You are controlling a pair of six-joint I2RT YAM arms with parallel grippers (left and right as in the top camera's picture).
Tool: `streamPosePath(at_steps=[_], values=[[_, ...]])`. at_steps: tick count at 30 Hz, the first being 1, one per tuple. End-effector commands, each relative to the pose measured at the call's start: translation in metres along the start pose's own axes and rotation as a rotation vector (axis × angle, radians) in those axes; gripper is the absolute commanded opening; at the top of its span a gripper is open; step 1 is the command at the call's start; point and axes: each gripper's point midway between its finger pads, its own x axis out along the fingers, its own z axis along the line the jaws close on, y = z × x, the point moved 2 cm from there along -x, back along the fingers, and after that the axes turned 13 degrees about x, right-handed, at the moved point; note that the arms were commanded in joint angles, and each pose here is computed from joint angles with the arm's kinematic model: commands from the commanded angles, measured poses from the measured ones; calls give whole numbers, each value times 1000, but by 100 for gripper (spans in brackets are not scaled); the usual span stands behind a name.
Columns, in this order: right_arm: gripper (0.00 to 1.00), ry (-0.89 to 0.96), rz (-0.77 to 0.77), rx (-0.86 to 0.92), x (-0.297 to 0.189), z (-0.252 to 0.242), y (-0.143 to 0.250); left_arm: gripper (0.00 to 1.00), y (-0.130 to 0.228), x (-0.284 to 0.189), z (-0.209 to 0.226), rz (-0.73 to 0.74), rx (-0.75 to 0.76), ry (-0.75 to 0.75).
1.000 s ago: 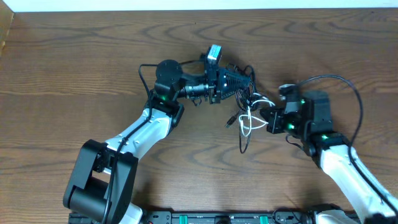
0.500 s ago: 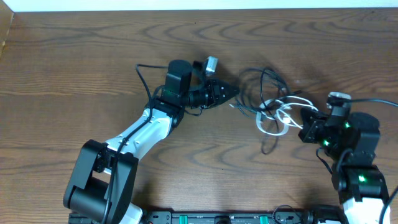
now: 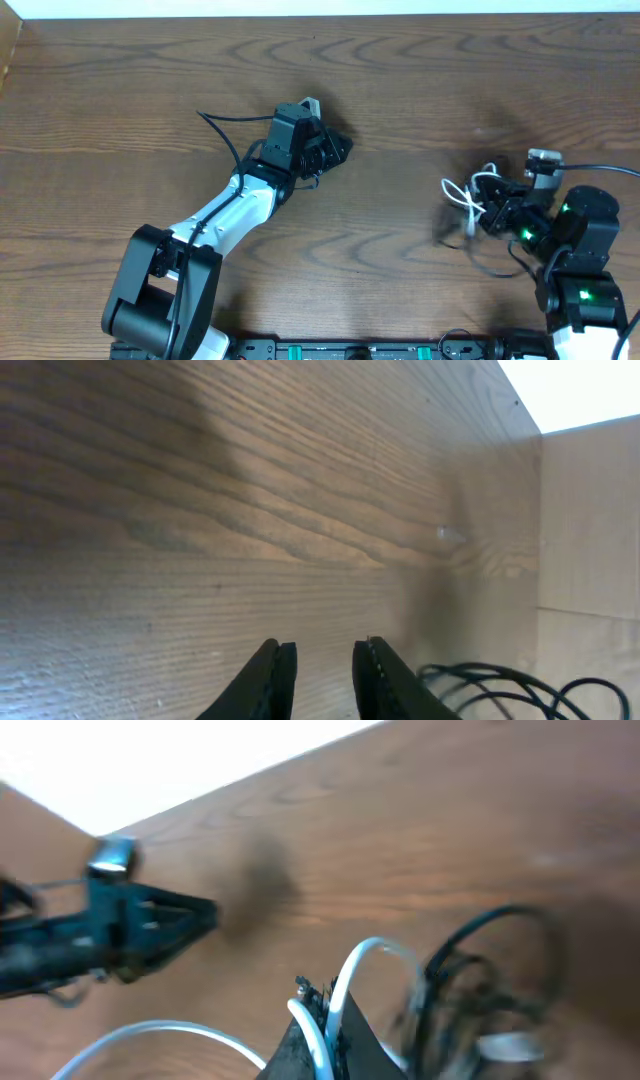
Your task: Untangle cables
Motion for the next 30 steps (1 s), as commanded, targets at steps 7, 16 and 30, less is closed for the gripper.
streamPosePath(at_steps=[7, 16, 30], values=[[1, -295, 77, -41, 32, 60, 4, 48, -10, -5, 0, -36, 21, -15], [4, 46, 321, 77, 72, -16, 65, 74, -20, -20, 8, 17, -42, 105], [86, 342, 335, 197, 80, -73, 81, 80, 14, -9, -22, 127, -3, 163]])
